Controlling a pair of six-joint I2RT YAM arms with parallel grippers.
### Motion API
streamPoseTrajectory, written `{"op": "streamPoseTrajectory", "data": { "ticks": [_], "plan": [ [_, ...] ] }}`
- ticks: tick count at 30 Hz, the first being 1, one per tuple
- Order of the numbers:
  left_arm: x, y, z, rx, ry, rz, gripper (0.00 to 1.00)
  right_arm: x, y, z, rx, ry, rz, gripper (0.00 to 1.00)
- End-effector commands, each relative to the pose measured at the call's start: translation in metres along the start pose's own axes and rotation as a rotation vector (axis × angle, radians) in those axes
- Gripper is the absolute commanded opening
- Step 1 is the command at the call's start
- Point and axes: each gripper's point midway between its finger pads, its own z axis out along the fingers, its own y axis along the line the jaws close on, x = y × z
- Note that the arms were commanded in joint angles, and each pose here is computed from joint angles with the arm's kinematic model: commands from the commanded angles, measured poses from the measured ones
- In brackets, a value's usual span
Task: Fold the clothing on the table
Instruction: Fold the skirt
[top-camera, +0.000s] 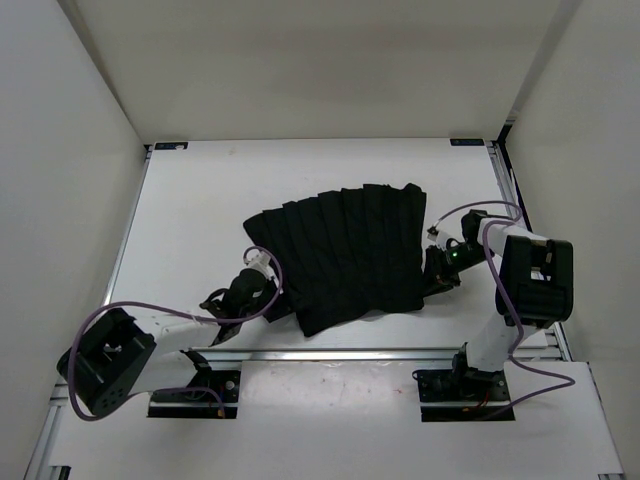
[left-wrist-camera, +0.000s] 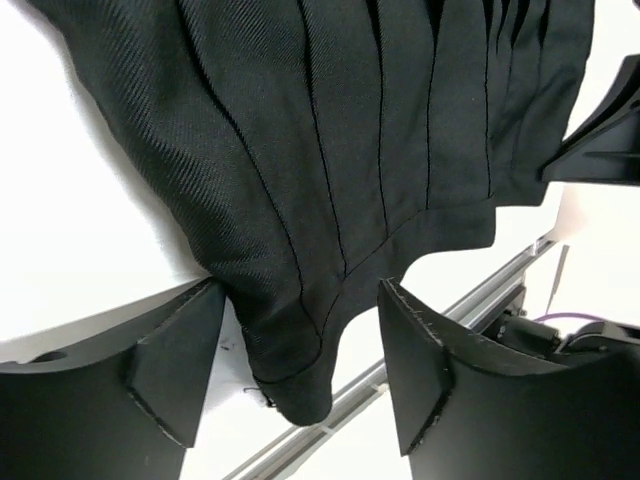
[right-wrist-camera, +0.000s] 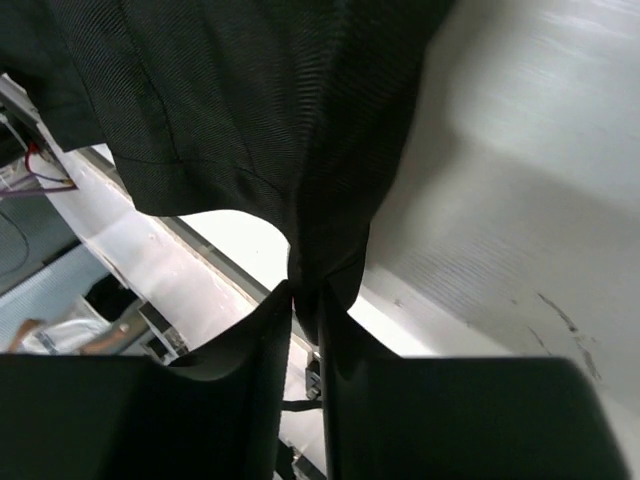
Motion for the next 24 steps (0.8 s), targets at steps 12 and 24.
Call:
{"op": "streamPoseTrajectory", "data": {
  "ticks": [12,24],
  "plan": [
    [0.020,0.019,-0.008,-0.044,0.076,0.007,0.00,0.000,0.011,-0.002,-0.055,-0.025,-0.013,0.00],
    [-0.004,0.013,-0.058,0.012,-0.038,-0.117,0.00,0.001,0.031,-0.045,-0.021,-0.099,-0.167,0.00]
  ]
}}
